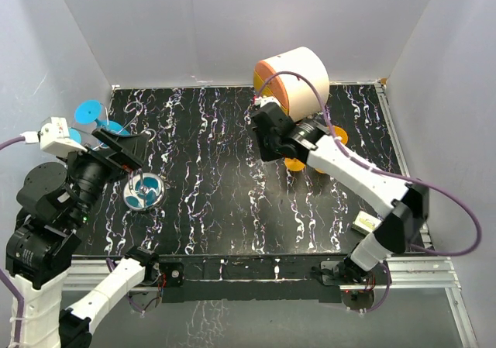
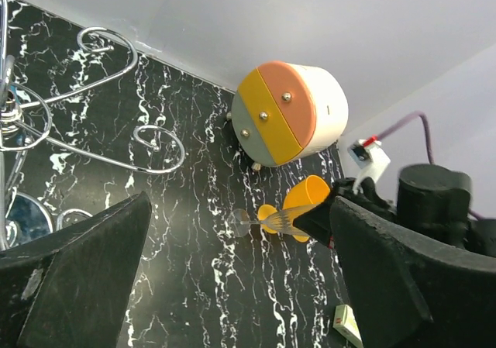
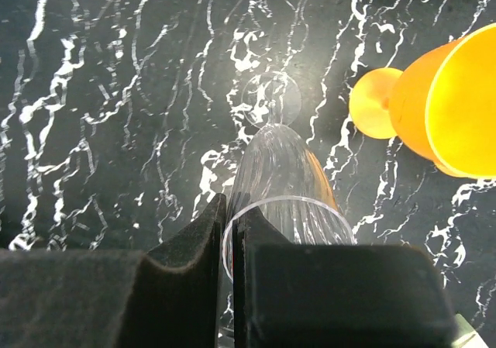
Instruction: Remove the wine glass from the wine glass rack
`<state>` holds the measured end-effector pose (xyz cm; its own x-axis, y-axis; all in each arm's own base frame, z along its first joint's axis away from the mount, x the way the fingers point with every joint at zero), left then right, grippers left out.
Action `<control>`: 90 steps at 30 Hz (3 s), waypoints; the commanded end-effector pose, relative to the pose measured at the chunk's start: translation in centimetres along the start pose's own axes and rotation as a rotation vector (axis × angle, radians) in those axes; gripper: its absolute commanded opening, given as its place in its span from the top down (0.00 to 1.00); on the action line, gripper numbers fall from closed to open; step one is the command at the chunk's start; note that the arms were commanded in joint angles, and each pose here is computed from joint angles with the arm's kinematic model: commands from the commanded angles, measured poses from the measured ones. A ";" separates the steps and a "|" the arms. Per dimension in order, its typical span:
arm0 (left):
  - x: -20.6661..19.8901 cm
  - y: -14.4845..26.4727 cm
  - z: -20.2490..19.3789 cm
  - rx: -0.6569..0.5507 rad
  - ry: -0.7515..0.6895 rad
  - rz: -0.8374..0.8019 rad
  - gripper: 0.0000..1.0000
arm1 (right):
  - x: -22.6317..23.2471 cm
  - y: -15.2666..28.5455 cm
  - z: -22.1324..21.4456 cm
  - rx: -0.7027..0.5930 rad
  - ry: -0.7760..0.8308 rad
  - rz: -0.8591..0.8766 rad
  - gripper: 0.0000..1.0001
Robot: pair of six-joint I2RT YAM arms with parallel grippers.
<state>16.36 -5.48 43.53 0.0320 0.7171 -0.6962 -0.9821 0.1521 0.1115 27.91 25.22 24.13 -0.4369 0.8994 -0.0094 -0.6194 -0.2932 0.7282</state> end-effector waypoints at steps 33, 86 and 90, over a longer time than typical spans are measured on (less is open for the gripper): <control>1.7 1.6 1.0 -0.043 -0.131 0.048 0.01 | -4.6 -5.5 3.7 0.186 -0.027 -0.086 0.91; 1.6 1.1 0.3 -0.012 -0.101 0.047 0.01 | -6.0 -5.8 6.7 0.096 0.031 -0.009 0.75; 1.6 1.1 0.3 -0.014 -0.099 0.047 0.01 | -5.7 -5.7 6.8 0.074 0.052 0.021 0.83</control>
<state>14.98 -3.64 42.54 -0.0038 0.7879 -0.6158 -0.9865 0.0977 0.1311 37.85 23.61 22.57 -0.4530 0.8908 -0.0360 -0.5029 -0.2220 0.8353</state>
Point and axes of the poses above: each gripper's point midway between its finger pads, its own y axis back along the fingers, its own x axis along the line the jaws close on, z = x × y, the point moved 2 cm from there along y, back along the fingers, and after that the axes turned 9 degrees about y, right-handed, at the moved point
